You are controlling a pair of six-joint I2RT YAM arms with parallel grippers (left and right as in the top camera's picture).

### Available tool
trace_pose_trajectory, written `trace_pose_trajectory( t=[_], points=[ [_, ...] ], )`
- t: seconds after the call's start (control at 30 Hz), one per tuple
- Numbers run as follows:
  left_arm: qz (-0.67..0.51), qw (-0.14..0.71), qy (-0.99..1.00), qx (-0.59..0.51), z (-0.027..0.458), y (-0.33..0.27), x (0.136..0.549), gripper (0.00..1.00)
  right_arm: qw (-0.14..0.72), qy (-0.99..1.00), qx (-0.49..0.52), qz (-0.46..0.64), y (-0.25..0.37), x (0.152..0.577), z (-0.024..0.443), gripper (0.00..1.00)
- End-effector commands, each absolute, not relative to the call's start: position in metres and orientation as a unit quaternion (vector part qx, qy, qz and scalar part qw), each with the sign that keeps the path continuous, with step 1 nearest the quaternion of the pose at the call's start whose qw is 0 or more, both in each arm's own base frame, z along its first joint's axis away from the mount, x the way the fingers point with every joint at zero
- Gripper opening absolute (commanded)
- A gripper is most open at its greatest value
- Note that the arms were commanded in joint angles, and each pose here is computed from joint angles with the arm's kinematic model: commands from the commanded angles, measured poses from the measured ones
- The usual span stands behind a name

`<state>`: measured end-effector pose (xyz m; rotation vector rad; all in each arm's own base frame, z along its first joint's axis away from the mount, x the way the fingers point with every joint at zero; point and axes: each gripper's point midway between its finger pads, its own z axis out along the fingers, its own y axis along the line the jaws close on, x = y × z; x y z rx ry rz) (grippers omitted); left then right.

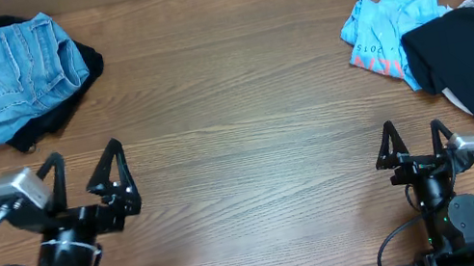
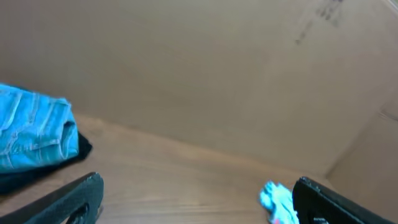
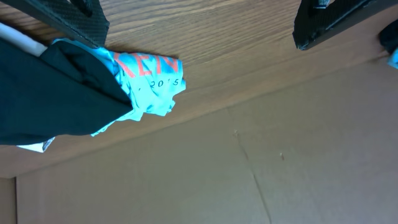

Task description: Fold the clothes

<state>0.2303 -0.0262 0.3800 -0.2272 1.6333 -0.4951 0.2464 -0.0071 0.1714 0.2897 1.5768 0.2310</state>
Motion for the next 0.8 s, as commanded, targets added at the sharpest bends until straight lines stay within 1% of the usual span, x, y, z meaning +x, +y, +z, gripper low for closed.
trace_pose_trajectory(
  t=[0.0, 0.07, 0.27, 0.47, 0.57, 0.73, 0.77],
  points=[
    [-0.169, 0.677, 0.712, -0.083, 0.338, -0.017, 0.239, 1.00, 0.692, 0.703, 0.131, 0.097, -0.009, 0.247, 0.170, 1.00],
    [-0.151, 0.693, 0.701, -0.069, 0.313, -0.015, 0.246, 1.00, 0.692, 0.703, 0.131, 0.097, -0.009, 0.247, 0.170, 1.00],
    [-0.110, 0.710, 0.686, -0.115, 0.238, 0.008, 0.250, 1.00, 0.692, 0.703, 0.131, 0.097, -0.009, 0.247, 0.170, 1.00],
    [-0.106, 0.704, 0.692, -0.119, 0.189, 0.006, 0.251, 1.00, 0.692, 0.703, 0.131, 0.097, -0.009, 0.247, 0.170, 1.00],
    [-0.102, 0.692, 0.704, -0.122, 0.171, 0.005, 0.250, 1.00, 0.692, 0.703, 0.131, 0.097, -0.009, 0.247, 0.170, 1.00],
    [-0.083, 0.671, 0.724, -0.136, 0.154, 0.011, 0.247, 1.00, 0.692, 0.703, 0.131, 0.097, -0.009, 0.247, 0.170, 1.00],
    [-0.079, 0.679, 0.719, -0.124, 0.159, 0.009, 0.246, 1.00, 0.692, 0.703, 0.131, 0.097, -0.009, 0.247, 0.170, 1.00]
  ],
)
